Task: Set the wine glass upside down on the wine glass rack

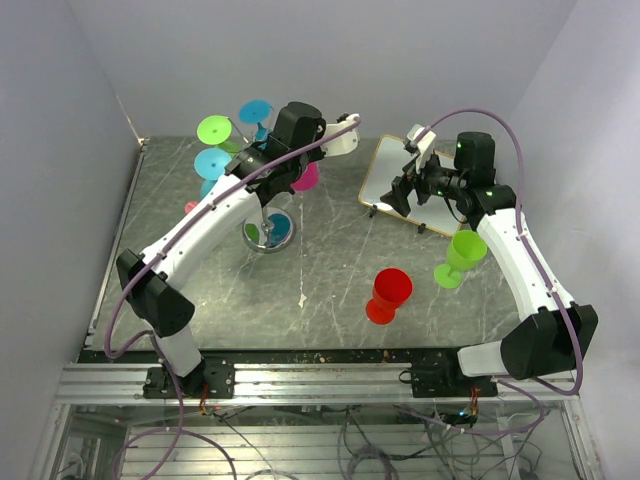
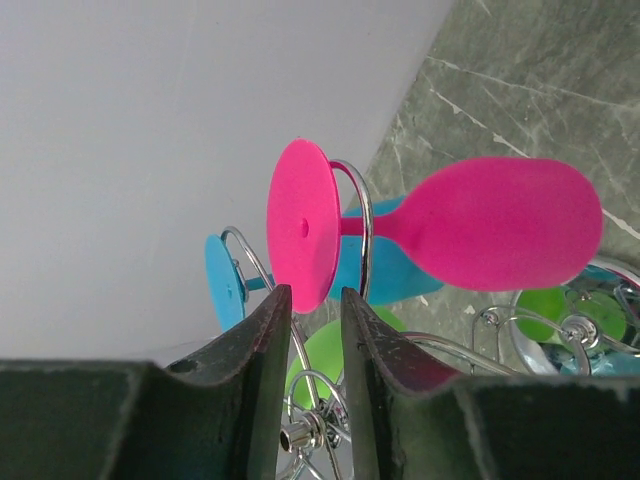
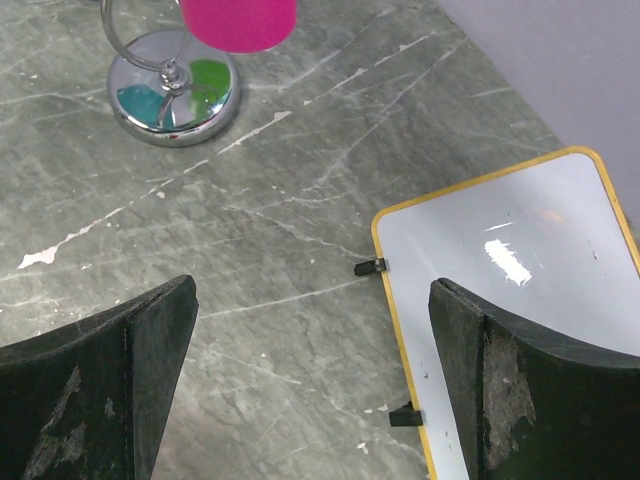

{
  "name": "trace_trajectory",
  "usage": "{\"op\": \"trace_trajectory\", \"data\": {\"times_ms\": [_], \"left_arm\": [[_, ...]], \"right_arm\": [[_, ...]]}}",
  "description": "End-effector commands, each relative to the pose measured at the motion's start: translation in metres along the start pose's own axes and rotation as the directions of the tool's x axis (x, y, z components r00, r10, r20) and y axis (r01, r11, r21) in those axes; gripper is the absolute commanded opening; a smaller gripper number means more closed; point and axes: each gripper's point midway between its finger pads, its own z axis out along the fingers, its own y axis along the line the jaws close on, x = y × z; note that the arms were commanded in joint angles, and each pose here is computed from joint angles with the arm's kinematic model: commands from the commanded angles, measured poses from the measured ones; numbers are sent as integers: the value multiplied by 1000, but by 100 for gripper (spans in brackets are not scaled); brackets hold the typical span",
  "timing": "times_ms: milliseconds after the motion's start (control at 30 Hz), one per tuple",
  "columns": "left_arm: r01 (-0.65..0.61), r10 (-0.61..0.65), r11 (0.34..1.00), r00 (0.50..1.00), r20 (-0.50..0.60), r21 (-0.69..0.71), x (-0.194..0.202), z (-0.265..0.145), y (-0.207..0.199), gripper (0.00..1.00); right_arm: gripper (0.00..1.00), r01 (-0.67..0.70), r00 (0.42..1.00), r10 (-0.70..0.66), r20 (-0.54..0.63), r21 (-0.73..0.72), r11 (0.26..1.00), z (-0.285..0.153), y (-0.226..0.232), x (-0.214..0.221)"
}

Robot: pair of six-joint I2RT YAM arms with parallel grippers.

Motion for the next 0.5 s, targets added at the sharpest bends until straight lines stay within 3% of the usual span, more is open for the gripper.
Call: {"op": "trace_trajectory", "data": {"times_ms": [0,367,467], "left_arm": [[42,-42,999,998,38,15,-3,-20,11,38],[127,-143,986,976,162,110,-20,-57,18,48],[169,-197,973,962,189,155,-21,-70,19,51]], "right_arm": [[100,27,1000,-27,-2,24,999,-6,-4,-2],[100,135,988,-130,-84,59,989,-22,-6,10],[99,176,978,-175,-112,3,984,-31,4,10]]}}
